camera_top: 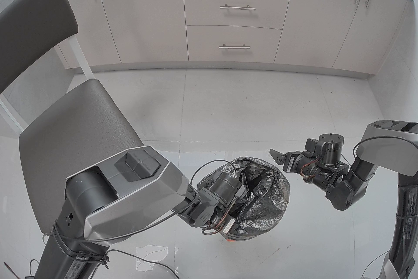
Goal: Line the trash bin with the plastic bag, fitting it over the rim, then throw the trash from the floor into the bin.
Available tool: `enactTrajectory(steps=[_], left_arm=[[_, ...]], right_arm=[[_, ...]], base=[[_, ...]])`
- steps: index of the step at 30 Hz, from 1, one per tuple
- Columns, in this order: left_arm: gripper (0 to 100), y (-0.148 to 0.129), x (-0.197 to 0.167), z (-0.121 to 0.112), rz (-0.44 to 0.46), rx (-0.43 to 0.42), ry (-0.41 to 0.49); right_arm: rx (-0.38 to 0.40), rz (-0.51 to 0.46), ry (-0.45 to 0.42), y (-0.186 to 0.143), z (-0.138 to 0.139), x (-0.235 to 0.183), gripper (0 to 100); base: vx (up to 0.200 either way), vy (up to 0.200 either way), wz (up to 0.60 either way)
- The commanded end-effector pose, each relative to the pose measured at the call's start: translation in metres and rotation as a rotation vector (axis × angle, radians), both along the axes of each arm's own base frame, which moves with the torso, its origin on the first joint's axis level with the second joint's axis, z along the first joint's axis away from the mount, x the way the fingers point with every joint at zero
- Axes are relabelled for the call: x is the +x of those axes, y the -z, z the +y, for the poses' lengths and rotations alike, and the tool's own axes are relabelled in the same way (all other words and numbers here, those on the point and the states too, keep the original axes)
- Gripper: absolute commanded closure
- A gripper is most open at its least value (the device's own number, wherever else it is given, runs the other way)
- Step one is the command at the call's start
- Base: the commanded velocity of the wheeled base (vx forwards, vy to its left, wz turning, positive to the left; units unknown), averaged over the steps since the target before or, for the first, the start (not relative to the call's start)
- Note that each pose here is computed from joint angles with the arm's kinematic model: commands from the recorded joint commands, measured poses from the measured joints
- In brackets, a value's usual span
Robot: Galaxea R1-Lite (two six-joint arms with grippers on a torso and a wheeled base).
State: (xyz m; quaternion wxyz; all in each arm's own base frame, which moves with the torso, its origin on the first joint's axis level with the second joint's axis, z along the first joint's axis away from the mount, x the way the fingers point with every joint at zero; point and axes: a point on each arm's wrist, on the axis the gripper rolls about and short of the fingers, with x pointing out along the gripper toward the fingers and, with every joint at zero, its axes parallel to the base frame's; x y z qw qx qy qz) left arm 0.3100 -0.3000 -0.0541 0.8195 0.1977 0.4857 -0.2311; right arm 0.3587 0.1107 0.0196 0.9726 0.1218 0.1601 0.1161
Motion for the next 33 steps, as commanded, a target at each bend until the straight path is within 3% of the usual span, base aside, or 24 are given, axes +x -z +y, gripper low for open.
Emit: enactTrajectory(steps=[1,8,13,20,33], left_arm=[[0,-0.011,0.009,-0.007,0.004,-0.023,-0.03],[0,-0.02,0.012,-0.007,-0.012,-0.054,-0.049],[0,-0.054,0.008,-0.011,-0.067,-0.158,-0.121],[0,-0.091,0.014,-0.003,-0.131,-0.215,-0.146],[0,-0.046,0.047,0.004,-0.179,-0.239,-0.18]], right_arm=[[0.004,-0.011,0.0,-0.001,0.0,0.0,0],[0.009,-0.035,0.001,-0.001,0.0,0.001,0],[0.008,-0.035,0.001,0.0,0.0,0.0,0],[0.009,-0.035,0.001,0.0,0.0,0.0,0],[0.011,-0.034,-0.005,-0.001,0.002,-0.001,0]], base=[[0.0,0.0,0.0],[0.0,0.0,0.0],[0.0,0.0,0.0],[0.0,0.0,0.0],[0.0,0.0,0.0]])
